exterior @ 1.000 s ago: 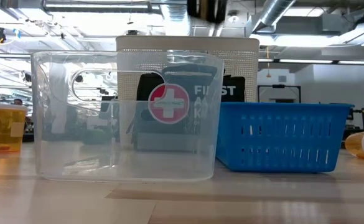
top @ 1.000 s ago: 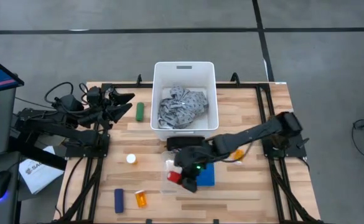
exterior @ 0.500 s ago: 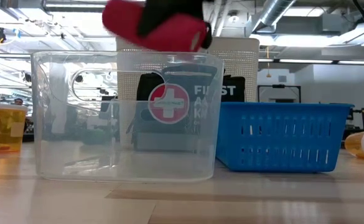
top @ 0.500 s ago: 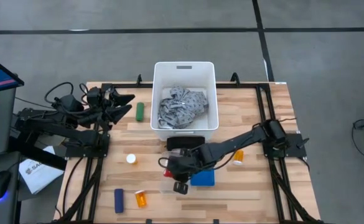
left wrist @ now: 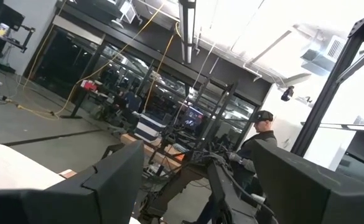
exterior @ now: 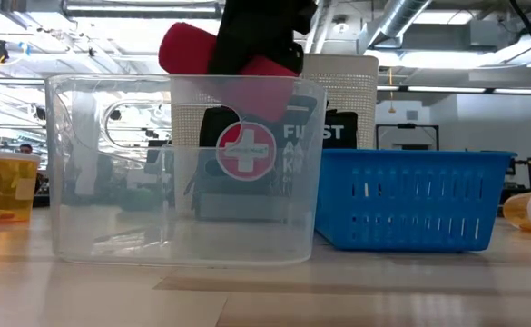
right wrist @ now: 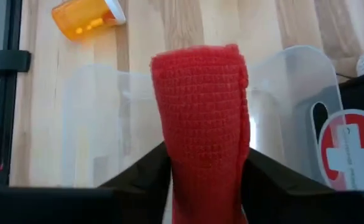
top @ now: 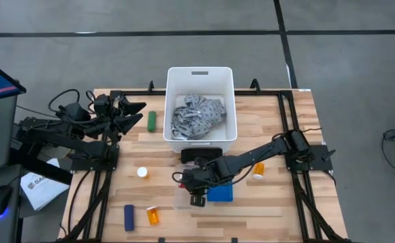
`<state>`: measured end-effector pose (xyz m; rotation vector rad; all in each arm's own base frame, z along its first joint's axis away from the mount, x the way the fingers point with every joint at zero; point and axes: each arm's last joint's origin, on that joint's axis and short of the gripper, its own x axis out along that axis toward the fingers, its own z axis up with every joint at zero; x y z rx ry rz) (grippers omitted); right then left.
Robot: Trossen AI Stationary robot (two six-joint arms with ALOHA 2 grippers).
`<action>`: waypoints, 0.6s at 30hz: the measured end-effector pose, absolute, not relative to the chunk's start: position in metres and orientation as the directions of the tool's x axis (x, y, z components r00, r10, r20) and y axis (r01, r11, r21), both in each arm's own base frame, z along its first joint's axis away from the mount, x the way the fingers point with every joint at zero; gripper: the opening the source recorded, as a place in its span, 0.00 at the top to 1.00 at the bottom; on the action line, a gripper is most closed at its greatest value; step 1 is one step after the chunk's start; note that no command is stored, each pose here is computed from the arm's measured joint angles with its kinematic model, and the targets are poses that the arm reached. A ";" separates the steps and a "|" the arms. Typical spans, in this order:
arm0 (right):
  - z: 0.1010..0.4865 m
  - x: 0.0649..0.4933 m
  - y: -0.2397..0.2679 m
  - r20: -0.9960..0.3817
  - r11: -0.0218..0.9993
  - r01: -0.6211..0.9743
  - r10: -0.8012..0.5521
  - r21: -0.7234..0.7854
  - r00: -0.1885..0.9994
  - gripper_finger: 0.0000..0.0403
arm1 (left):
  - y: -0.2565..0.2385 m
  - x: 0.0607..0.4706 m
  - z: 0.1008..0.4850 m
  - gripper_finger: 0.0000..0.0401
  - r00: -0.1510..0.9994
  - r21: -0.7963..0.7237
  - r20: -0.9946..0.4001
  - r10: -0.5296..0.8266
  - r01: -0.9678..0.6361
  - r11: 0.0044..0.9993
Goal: Pick & place medical supplies in basket/bin
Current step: Put the red bandage into the transparent bin, then put the green bandage into the transparent bin
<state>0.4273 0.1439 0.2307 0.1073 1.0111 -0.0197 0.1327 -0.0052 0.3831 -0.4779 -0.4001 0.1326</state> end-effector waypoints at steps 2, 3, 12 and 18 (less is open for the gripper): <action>0.231 0.427 0.144 -0.844 0.995 0.070 0.023 0.072 0.536 0.54 | -0.005 0.133 0.383 0.28 0.914 -0.472 0.343 0.216 -0.031 0.881; 0.231 0.427 0.143 -0.845 0.995 0.072 0.021 0.070 0.535 0.51 | -0.005 0.133 0.383 0.28 0.914 -0.472 0.343 0.216 -0.031 0.881; 0.254 0.424 0.136 -0.858 0.993 0.119 -0.044 0.020 0.512 0.37 | -0.005 0.133 0.383 0.28 0.914 -0.468 0.343 0.217 -0.034 0.883; 0.282 0.403 0.146 -0.920 0.978 0.209 -0.078 0.005 0.385 0.39 | -0.005 0.133 0.383 0.28 0.913 -0.467 0.343 0.220 -0.038 0.884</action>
